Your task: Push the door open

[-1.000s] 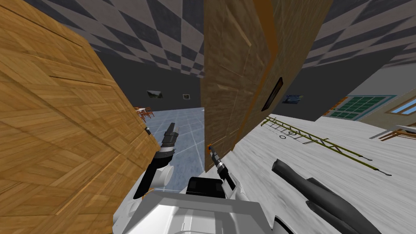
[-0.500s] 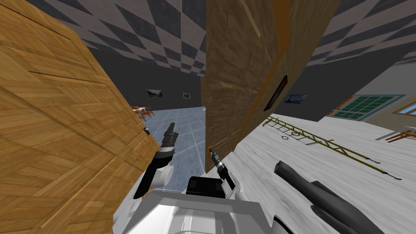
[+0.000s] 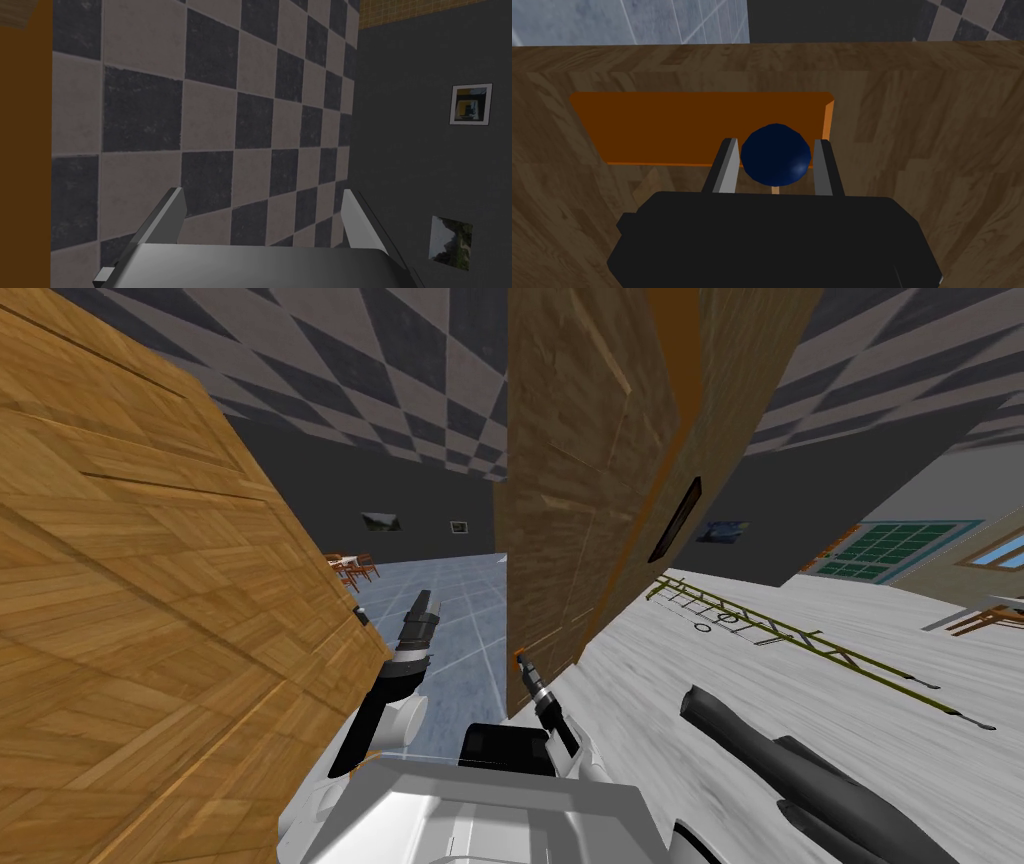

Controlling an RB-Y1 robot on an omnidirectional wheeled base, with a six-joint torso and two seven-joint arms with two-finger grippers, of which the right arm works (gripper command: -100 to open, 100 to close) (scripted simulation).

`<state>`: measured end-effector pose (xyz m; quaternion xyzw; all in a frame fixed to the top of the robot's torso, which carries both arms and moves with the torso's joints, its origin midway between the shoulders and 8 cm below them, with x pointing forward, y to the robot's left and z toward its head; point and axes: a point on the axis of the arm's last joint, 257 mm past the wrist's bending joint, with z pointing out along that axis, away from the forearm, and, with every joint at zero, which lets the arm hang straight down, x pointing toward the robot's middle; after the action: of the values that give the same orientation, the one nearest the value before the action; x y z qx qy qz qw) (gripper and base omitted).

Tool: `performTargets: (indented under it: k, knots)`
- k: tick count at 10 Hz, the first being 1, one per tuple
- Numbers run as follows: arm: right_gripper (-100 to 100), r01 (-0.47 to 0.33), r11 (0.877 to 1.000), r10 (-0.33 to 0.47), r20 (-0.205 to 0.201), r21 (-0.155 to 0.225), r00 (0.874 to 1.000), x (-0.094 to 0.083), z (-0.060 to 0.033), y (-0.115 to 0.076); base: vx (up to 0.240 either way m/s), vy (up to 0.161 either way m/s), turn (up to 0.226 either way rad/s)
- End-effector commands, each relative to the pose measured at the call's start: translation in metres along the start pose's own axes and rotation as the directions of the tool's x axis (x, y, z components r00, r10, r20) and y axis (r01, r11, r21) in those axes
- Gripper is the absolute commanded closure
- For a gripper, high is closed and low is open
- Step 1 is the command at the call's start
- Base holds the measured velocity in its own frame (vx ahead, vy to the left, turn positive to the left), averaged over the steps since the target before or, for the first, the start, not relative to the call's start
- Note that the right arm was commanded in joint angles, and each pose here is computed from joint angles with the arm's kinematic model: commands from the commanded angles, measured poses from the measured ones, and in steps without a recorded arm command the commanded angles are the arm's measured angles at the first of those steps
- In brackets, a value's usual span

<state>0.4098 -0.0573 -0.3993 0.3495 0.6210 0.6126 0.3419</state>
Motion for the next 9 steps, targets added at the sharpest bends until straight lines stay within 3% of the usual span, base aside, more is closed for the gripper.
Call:
performTargets:
  k: [1, 9]
  knots:
    - [100, 0.008, 1.0, -0.007, 0.024, -0.021, 1.0, -0.012, 0.0049, 0.008, 0.157, 0.122, -0.01]
    - [100, 0.019, 1.0, -0.016, 0.132, -0.023, 0.991, -0.052, 0.0073, 0.011, 0.123, 0.113, -0.026]
